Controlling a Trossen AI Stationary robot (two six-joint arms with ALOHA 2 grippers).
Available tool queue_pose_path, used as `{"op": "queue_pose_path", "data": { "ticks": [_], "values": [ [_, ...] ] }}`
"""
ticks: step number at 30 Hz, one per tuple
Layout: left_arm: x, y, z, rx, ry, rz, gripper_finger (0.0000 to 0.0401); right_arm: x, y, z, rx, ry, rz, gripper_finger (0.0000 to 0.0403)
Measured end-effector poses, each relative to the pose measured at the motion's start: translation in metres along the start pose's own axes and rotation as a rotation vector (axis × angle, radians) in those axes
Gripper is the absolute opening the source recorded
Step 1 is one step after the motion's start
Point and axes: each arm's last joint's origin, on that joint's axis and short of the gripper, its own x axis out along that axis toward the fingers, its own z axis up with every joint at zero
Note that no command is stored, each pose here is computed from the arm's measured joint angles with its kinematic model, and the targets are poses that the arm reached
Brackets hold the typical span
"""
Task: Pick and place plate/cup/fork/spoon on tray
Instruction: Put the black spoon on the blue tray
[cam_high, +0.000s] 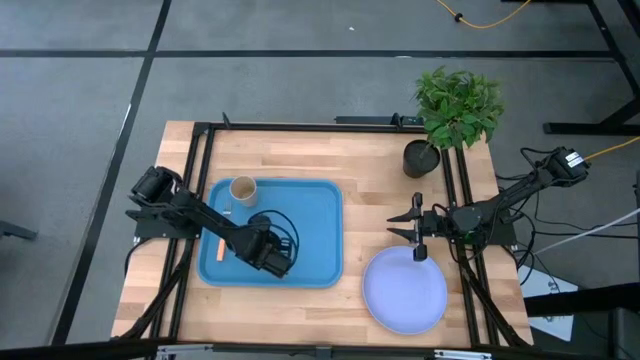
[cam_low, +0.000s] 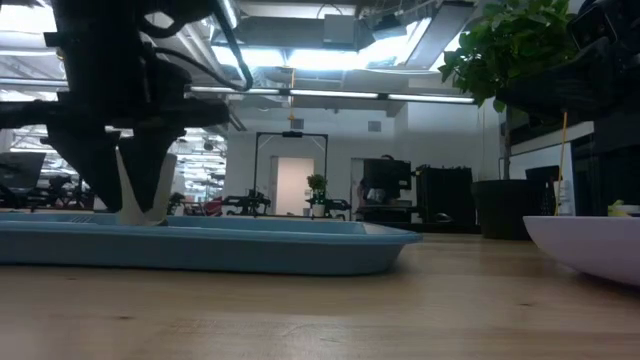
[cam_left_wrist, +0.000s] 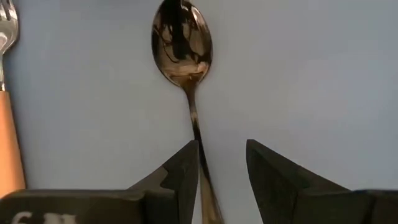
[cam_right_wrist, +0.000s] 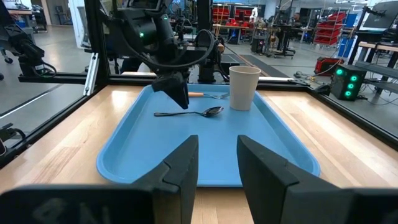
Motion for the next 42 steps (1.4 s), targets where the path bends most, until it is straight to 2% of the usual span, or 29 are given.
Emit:
{"op": "queue_pose_path", "data": {
  "ticks": [8, 14, 20, 28, 34, 42],
  "values": [
    [0.002, 0.001, 0.003, -0.012, -0.009, 0.017, 0.0127, 0.0, 0.0, 0.0, 0.001, 0.0, 0.002, 0.0115],
    [0.019, 0.005, 0.0, -0.006, 0.032, 0.094, 0.0127, 0.0, 0.0, 0.0, 0.001, 0.0, 0.008, 0.0115],
    [0.021, 0.007, 0.0, -0.002, 0.024, 0.09, 0.0127, 0.0, 0.0, 0.0, 0.001, -0.001, 0.008, 0.0115],
    [0.023, 0.005, 0.002, -0.001, 0.095, 0.115, 0.0123, 0.0, 0.0, 0.0, 0.002, -0.001, 0.01, 0.0115],
    [0.026, 0.0, 0.006, -0.033, 0.101, 0.079, 0.01, 0.0, 0.0, 0.0, 0.002, -0.001, 0.01, 0.0115],
    [0.026, -0.001, 0.007, -0.041, 0.113, 0.081, 0.0033, 0.0, 0.0, 0.0, 0.002, -0.001, 0.01, 0.0115]
  ]
}}
